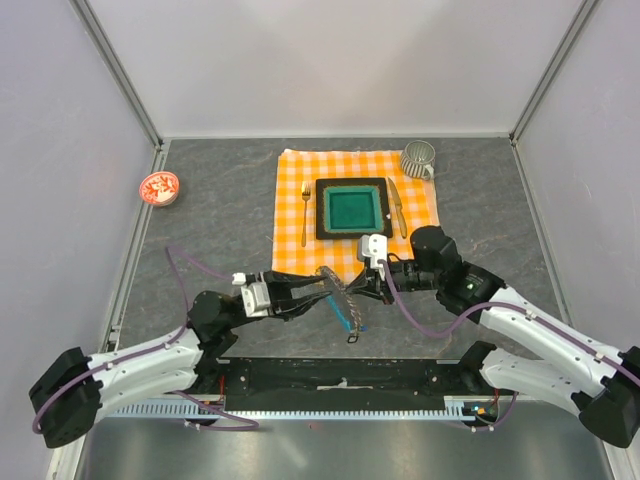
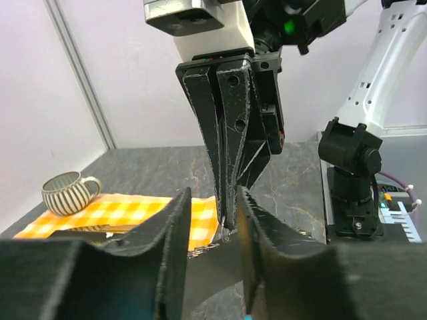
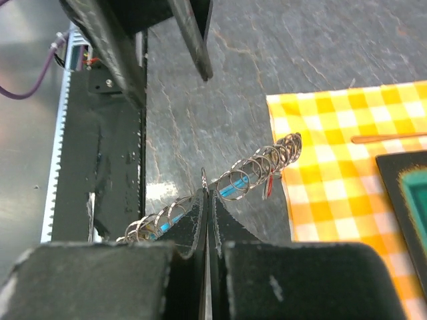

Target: Put the keys on the keyring

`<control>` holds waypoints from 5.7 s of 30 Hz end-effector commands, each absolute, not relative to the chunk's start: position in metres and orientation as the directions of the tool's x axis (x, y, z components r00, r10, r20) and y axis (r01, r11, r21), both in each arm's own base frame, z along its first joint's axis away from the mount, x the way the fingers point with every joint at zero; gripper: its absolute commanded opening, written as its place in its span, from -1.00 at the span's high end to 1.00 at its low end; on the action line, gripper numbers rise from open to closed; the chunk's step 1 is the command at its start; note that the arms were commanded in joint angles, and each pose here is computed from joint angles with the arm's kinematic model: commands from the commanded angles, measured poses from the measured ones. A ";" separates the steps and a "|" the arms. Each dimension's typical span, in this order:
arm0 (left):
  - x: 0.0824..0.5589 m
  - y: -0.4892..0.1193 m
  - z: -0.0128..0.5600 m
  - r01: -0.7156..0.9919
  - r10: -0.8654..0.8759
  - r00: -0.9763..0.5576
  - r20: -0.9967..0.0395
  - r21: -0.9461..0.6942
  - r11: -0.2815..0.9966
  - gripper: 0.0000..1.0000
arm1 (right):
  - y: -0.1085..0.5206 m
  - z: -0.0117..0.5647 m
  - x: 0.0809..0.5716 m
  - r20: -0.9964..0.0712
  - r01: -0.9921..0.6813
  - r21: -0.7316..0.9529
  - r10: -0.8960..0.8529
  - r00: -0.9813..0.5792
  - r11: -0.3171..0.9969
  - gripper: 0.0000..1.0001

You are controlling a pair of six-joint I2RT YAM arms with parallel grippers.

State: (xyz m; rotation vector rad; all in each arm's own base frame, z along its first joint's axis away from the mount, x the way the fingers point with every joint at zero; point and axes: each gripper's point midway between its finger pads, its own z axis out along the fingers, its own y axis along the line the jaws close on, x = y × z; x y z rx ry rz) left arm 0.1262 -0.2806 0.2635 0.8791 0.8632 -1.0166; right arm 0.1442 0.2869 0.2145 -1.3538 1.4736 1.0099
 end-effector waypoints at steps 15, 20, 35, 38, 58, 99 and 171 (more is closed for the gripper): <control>0.147 -0.315 0.245 0.968 0.041 0.183 -0.982 0.187 0.165 0.07 | 0.290 0.240 0.157 -0.857 -0.969 -0.222 -0.496 0.140 0.109 1.00; 0.144 -0.313 0.235 0.973 0.078 0.161 -0.984 0.171 0.153 0.13 | 0.290 0.242 0.156 -0.855 -0.965 -0.235 -0.496 0.150 0.113 1.00; 0.141 -0.325 0.232 0.983 0.086 0.152 -0.985 0.160 0.090 0.24 | 0.291 0.240 0.151 -0.854 -0.966 -0.238 -0.496 0.160 0.098 1.00; 0.141 -0.325 0.228 0.984 0.094 0.143 -0.985 0.151 0.089 0.27 | 0.291 0.240 0.150 -0.854 -0.967 -0.238 -0.494 0.161 0.096 1.00; 0.161 -0.314 0.232 0.952 0.006 0.168 -0.986 0.164 0.258 0.96 | 0.272 0.257 0.159 -0.893 -0.934 -0.233 -0.440 0.095 0.271 0.28; 0.139 -0.283 0.236 0.943 -0.368 0.228 -0.902 0.110 0.316 0.96 | 0.295 0.168 0.148 -0.933 -0.958 -0.050 -0.355 -0.056 0.282 0.14; 0.120 -0.265 0.294 0.934 -0.536 0.320 -0.781 0.166 0.316 0.96 | 0.286 0.196 0.156 -0.962 -0.946 0.016 -0.251 -0.102 0.323 0.26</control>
